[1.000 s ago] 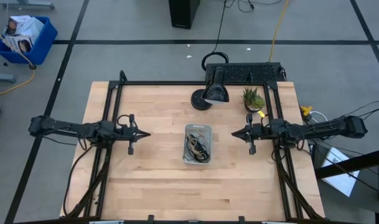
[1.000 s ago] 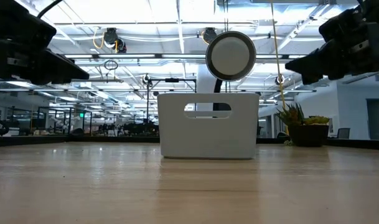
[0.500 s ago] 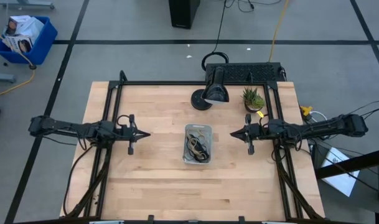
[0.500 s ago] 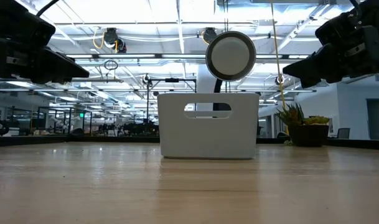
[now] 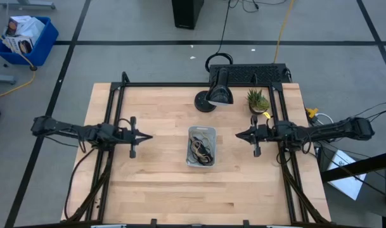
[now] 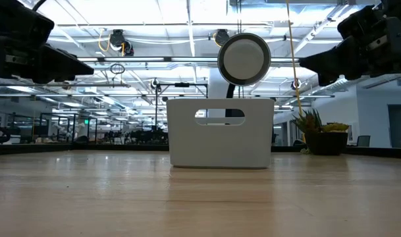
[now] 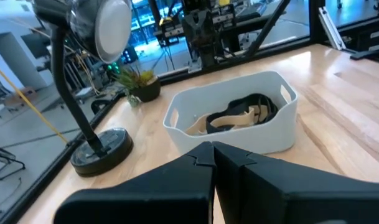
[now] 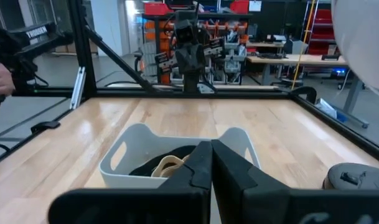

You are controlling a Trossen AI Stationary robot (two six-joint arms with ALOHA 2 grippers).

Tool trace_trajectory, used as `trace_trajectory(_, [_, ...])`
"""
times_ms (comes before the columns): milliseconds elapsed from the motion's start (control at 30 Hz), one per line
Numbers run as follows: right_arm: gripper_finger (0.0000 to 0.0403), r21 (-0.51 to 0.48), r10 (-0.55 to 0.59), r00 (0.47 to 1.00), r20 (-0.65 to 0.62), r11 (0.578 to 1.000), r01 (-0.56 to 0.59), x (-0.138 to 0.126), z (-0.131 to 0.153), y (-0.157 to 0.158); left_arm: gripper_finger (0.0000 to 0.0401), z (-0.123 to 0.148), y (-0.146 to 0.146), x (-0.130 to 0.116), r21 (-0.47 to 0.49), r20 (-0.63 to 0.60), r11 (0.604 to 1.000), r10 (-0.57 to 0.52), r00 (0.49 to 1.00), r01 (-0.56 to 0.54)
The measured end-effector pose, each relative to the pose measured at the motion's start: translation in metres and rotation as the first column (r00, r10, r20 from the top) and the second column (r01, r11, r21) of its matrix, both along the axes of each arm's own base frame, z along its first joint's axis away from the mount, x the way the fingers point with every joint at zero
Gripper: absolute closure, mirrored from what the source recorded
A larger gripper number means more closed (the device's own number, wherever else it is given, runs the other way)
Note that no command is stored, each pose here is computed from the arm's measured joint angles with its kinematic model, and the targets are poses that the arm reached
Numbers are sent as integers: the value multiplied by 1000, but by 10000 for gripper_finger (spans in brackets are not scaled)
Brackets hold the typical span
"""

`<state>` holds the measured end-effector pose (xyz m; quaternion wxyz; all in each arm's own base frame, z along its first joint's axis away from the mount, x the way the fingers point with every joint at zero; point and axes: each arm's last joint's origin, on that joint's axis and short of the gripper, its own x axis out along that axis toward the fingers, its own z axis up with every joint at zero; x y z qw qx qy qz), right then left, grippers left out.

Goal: Pick and place rubber bands into bin
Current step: Return to Home Position

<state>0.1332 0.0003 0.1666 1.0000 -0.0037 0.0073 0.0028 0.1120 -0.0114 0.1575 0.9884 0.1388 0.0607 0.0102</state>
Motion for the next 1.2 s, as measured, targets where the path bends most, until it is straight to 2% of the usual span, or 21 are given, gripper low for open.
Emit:
trace_trajectory(267, [403, -3, 6, 1000, 20, 1000, -6, -6, 3, 0, 401, 1, -3, -6, 21, 14, 1000, -5, 1000, 4])
trace_trajectory(533, [403, -13, 30, 999, 42, 999, -29, -13, 6, 1, 401, 8, -3, -11, 51, 86, 999, -15, 996, 11])
trace_trajectory(633, [403, -27, 68, 996, 58, 997, -66, -15, 8, 2, 401, 8, -3, -11, 58, 91, 998, -16, 996, 11])
trace_trajectory(1200, [403, -24, 79, 990, 119, 997, -77, -23, 13, 2, 401, 7, -3, -11, 33, 87, 999, -13, 996, 10])
